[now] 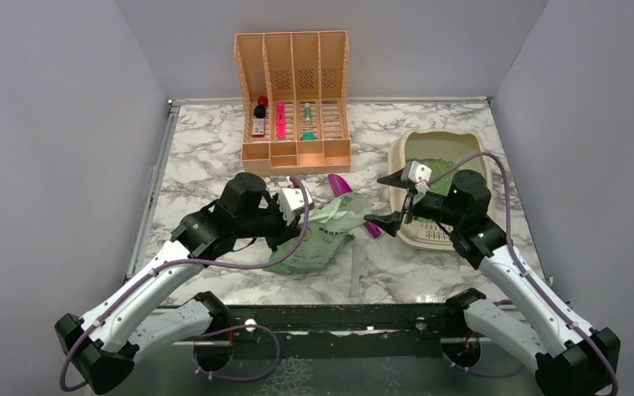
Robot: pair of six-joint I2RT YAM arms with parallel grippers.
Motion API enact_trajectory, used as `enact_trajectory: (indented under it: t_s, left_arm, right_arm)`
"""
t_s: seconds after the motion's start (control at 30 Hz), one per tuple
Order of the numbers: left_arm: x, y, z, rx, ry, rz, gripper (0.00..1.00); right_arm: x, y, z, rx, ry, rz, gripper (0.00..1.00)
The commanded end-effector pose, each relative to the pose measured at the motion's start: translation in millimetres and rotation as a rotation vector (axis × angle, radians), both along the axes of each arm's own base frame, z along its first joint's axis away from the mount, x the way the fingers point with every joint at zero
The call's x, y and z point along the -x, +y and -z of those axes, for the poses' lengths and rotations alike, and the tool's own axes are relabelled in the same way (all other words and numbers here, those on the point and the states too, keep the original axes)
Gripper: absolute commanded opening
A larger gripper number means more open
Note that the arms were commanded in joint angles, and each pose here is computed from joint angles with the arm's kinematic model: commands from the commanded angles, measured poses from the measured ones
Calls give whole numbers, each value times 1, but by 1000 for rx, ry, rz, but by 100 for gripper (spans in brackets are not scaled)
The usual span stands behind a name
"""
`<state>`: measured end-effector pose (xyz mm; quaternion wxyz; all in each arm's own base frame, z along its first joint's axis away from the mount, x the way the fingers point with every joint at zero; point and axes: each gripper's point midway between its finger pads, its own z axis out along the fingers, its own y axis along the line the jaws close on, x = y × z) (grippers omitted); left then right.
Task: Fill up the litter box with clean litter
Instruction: Close the cat litter bag at the center of the board.
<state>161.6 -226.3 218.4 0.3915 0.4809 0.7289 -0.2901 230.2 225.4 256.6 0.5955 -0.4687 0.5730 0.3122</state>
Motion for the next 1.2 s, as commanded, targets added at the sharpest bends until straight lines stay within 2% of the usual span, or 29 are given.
enact_trajectory:
  t_s: [0.0,0.13,0.3,0.47,0.67,0.87,1.03,1.17]
  left_arm:
    - [-2,-16,-46,151,-83,26,0]
    - [-3,-21,-43,149,-31,20,0]
    - [-7,-23,-44,147,-14,-1,0]
    - [-6,-21,-46,153,-10,-16,0]
    - [-5,-21,-43,154,11,-27,0]
    - [-5,-19,-45,160,9,-44,0]
    - [-9,-17,-44,154,7,-70,0]
    - [-12,-16,-46,155,-2,-84,0]
  right_arm:
    - [21,-1,9,9,128,-121,100]
    - [11,6,21,-19,162,-148,100]
    - [16,16,36,-14,232,-287,100]
    - [29,21,44,-14,198,-459,100]
    - [13,26,64,19,238,-484,99]
    - [-1,34,64,6,270,-531,97]
    - [-2,39,63,-29,355,-584,88]
    - [-8,38,76,2,443,-532,87]
